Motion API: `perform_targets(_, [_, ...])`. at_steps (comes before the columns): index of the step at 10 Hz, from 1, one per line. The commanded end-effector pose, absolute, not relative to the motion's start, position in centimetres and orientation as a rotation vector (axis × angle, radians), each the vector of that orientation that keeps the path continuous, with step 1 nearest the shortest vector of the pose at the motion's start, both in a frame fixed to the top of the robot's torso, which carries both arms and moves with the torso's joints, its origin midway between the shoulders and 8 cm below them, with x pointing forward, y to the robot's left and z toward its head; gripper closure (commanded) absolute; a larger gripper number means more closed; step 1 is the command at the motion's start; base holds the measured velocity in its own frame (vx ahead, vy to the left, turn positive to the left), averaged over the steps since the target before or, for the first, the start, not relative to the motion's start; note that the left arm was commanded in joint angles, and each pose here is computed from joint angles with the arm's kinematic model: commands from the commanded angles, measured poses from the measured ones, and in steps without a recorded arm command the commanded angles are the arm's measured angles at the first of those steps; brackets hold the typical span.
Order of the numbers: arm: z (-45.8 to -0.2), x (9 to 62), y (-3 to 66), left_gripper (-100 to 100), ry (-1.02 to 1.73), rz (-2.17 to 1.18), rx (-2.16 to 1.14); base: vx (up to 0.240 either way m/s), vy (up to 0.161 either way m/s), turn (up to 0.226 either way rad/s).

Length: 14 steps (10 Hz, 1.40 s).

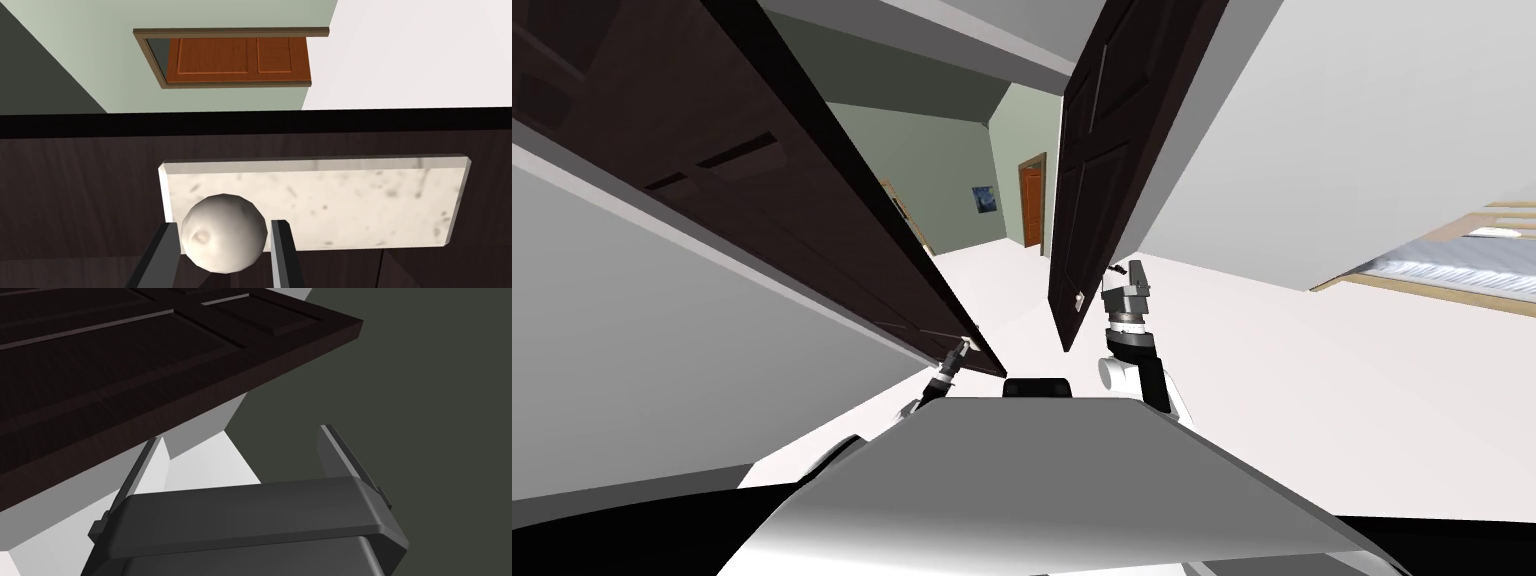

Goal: Pull the door open

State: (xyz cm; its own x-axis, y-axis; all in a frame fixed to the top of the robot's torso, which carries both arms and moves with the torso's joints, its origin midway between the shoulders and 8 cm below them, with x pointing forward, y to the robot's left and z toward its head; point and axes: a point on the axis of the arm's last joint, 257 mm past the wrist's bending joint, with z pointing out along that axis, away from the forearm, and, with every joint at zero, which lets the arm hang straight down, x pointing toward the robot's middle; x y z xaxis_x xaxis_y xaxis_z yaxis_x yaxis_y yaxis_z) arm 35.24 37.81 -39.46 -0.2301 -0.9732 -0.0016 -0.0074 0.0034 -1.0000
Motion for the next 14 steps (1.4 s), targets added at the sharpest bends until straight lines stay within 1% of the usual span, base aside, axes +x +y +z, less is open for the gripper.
perform_targets(1, [-39.1, 34.6, 38.0, 100, 1.388, -1.389, -1.082, -0.15, 0.05, -0.084])
perform_targets(2, [-39.3, 34.9, 37.9, 100, 1.389, -1.38, -1.088, -0.067, 0.023, -0.014])
perform_targets(7, [-39.3, 33.5, 38.3, 100, 1.399, -1.394, -1.079, -0.2, 0.085, -0.179])
perform_targets(10, [-39.2, 32.7, 38.6, 100, 1.403, -1.401, -1.072, -0.193, 0.12, -0.185])
perform_targets(14, [-39.5, 32.3, 38.2, 100, 1.42, -1.414, -1.069, -0.138, 0.064, -0.097])
